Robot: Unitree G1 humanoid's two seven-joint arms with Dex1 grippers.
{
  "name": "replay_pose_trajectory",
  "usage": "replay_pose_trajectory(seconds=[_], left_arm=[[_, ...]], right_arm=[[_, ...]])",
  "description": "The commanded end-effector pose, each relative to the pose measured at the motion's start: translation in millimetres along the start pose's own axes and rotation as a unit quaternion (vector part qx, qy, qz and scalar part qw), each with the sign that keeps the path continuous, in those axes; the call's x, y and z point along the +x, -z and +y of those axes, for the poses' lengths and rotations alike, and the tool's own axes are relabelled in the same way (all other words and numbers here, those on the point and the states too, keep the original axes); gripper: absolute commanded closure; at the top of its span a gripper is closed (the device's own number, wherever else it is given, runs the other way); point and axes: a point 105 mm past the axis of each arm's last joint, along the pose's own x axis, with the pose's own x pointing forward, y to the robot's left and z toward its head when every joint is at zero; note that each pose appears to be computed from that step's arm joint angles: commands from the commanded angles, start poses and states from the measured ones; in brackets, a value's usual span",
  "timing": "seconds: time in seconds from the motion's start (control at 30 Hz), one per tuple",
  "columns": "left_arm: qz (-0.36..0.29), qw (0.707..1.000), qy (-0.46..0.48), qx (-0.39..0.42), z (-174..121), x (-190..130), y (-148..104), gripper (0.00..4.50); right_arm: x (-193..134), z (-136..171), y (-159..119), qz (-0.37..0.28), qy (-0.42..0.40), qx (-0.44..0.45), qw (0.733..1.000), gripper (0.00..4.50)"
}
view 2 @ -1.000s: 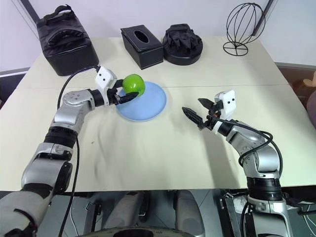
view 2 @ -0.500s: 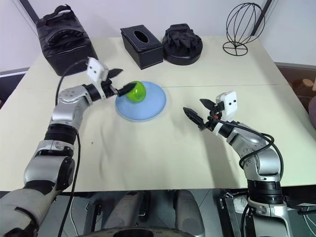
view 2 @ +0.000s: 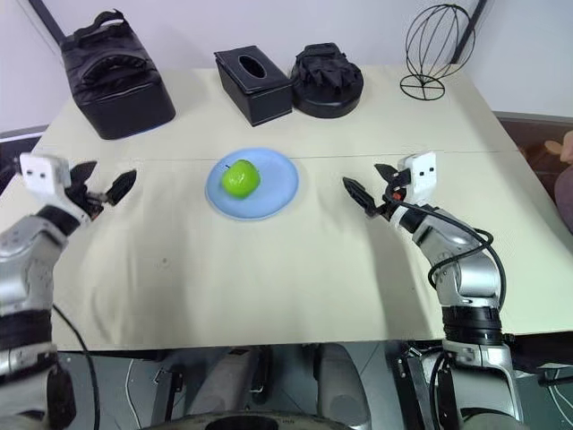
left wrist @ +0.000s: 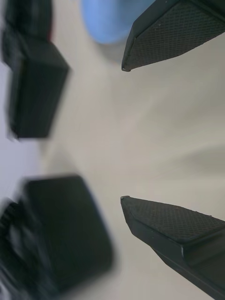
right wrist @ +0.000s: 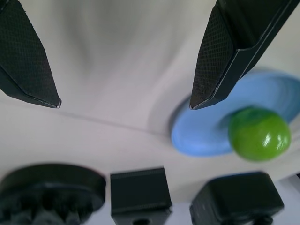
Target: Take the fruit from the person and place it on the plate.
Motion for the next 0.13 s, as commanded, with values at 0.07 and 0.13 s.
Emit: replay_pose_trajectory(seconds=[0.07, 0.13], left_arm=[[-0.034, 0.999, -0.028, 0.011, 0.4, -19.1, -17.5, 0.05], [-0.03, 0.999, -0.032, 0.006, -3.1, -22.1, -11.8, 0.05]], right_arm=[[7.7, -7.9, -15.9, -0.03, 0.007, -0.019, 0.999, 0.0], [11.1, -7.7, -15.5, -0.03, 0.003, -0.019, 0.999, 0.0]])
